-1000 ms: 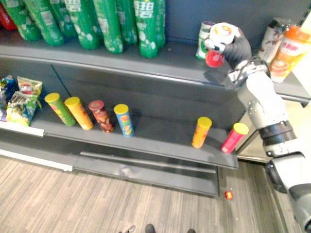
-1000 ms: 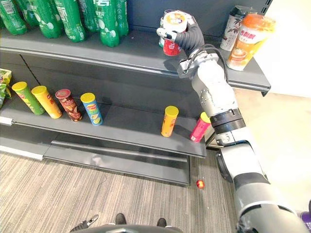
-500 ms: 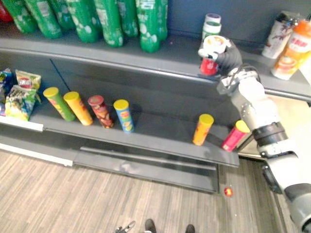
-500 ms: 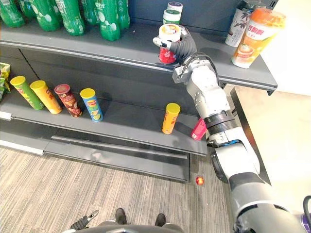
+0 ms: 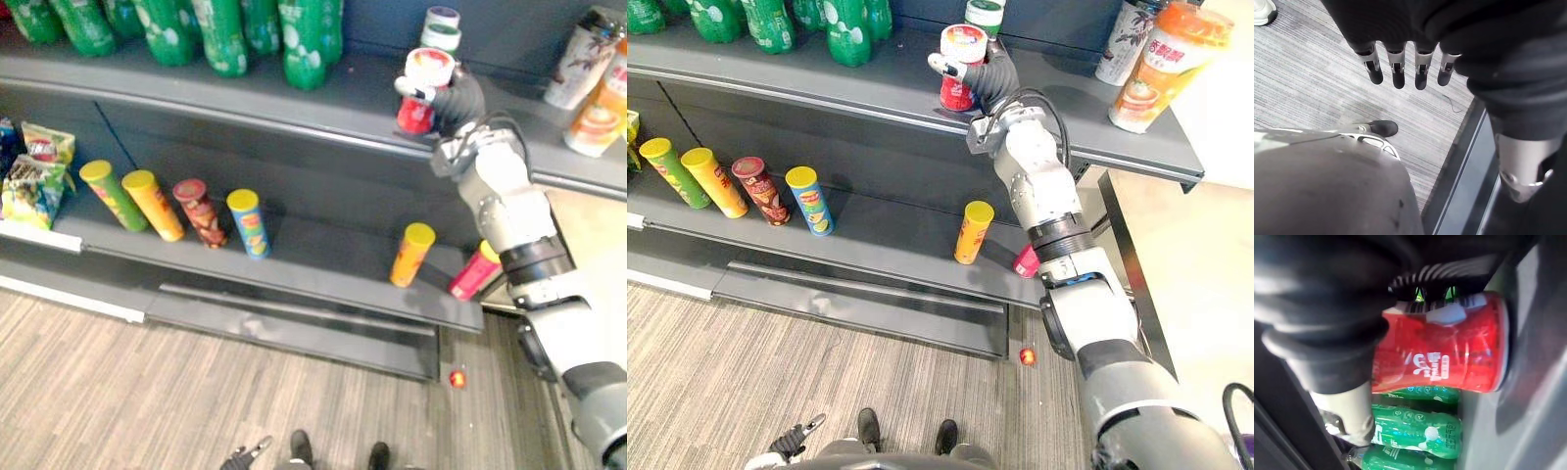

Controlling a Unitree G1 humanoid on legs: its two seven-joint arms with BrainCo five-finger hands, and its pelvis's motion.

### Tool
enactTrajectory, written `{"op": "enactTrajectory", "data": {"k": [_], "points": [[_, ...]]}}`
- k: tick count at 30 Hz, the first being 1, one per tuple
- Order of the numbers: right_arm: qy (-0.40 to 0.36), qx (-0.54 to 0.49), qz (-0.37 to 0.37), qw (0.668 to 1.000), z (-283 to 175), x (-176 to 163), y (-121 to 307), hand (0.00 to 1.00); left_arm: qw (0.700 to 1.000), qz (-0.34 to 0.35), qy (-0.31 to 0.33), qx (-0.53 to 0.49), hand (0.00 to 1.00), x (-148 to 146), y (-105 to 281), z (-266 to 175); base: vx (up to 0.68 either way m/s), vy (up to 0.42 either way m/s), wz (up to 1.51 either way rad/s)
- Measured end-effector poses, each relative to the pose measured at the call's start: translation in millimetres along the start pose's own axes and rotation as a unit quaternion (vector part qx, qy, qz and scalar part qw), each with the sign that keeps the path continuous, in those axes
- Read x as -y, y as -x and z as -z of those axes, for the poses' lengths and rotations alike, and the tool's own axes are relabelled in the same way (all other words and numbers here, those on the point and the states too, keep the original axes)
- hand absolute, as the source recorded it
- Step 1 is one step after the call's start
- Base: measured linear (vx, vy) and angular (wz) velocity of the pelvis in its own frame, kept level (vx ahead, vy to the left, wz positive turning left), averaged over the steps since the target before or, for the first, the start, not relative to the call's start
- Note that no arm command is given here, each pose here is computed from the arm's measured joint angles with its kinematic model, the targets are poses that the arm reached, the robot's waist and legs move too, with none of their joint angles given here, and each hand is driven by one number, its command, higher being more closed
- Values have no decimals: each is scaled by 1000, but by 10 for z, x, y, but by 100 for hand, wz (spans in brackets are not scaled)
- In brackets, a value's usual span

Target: Put the gum and the chips on the shelf.

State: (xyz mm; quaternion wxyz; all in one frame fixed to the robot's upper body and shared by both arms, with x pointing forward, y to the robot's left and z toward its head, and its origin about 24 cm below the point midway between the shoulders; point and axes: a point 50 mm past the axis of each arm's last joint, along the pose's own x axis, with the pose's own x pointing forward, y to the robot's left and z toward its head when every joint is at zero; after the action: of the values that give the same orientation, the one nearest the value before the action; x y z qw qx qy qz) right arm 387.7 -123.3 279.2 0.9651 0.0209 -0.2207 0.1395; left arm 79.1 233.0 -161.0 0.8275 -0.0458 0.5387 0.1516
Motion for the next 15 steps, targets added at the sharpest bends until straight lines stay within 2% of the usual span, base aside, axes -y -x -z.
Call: {"op": "enactTrajectory", "data": {"k": [15], "points": [[26,7,13,1000,-6,44,23,0,1000,-3,0,3,0,-4,0,-9,5,1,0]]}}
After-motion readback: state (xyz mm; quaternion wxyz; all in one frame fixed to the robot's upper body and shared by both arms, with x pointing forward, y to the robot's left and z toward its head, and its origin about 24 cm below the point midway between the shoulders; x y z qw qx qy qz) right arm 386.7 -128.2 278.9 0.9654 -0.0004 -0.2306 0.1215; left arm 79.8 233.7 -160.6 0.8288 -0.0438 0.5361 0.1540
